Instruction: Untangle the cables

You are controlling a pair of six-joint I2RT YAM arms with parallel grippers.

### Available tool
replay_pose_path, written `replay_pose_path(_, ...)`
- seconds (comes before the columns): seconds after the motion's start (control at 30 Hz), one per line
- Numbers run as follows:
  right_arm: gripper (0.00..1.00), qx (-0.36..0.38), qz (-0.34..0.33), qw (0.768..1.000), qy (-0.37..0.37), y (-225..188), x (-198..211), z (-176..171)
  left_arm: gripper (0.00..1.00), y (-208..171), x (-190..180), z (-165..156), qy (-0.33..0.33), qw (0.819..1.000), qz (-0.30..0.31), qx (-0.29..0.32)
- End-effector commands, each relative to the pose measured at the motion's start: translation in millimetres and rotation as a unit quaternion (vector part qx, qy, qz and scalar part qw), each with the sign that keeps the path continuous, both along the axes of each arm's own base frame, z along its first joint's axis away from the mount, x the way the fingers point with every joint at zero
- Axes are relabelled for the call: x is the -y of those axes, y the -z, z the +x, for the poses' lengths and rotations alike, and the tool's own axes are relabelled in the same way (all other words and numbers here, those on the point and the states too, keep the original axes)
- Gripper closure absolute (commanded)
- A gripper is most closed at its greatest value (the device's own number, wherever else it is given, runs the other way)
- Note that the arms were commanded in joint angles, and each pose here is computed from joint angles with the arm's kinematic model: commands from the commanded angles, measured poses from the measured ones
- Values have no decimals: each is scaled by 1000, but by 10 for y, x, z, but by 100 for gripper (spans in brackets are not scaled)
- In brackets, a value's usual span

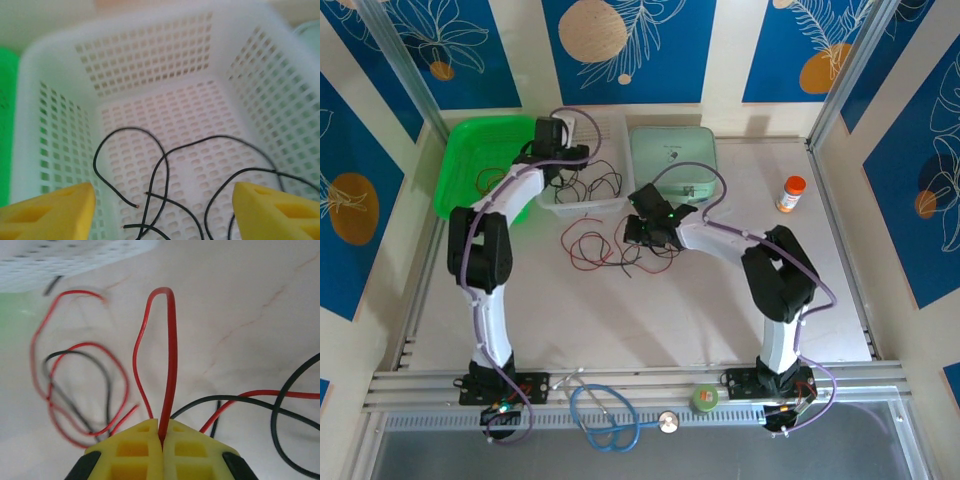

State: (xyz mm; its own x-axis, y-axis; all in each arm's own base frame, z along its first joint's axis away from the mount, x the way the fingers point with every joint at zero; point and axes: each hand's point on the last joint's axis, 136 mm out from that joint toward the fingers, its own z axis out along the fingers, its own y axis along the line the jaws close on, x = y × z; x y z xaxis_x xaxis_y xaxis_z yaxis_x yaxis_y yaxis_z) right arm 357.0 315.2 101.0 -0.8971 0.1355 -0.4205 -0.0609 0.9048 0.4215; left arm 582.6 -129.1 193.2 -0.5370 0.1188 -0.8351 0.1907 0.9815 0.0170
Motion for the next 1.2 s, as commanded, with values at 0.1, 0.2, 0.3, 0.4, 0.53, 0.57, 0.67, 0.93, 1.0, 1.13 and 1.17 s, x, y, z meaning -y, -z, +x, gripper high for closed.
replay_pose_path(0.1,100,99,43,993,-43,-1063,-55,-312,20,-1140,156,-540,62,990,-91,93)
replay_pose_path(0.2,100,126,60,989,-57,-1389,-11,-456,18,-1429,204,-868,88,979,-131,128)
replay_pose_path(0.3,100,149,80,983,-72,-1672,30,-578,18,-1671,248,-1222,115,968,-167,151)
replay_pose_path(0.4,100,169,105,976,-83,-1940,74,-674,18,-1846,348,-1586,159,953,-201,161)
replay_pose_path(0.53,100,188,135,969,-90,-2217,124,-752,18,-1898,524,-2070,228,925,-259,158)
replay_pose_path(0.57,100,194,142,966,-93,-2285,134,-767,18,-1910,576,-2204,249,914,-276,161)
replay_pose_path(0.67,100,203,161,961,-98,-2454,164,-814,13,-1914,739,-2598,320,879,-309,171)
replay_pose_path(0.93,100,226,218,942,-118,-2878,204,-997,5,-1649,1073,-3102,421,838,-324,129)
replay_pose_path(1.0,100,230,228,939,-118,-2944,211,-1030,4,-1610,1195,-3195,442,830,-318,125)
replay_pose_path(1.13,100,232,238,936,-116,-2983,192,-1060,3,-1570,1430,-3381,484,810,-308,121)
replay_pose_path(1.17,100,231,239,936,-115,-2976,178,-1061,3,-1563,1486,-3435,497,802,-309,118)
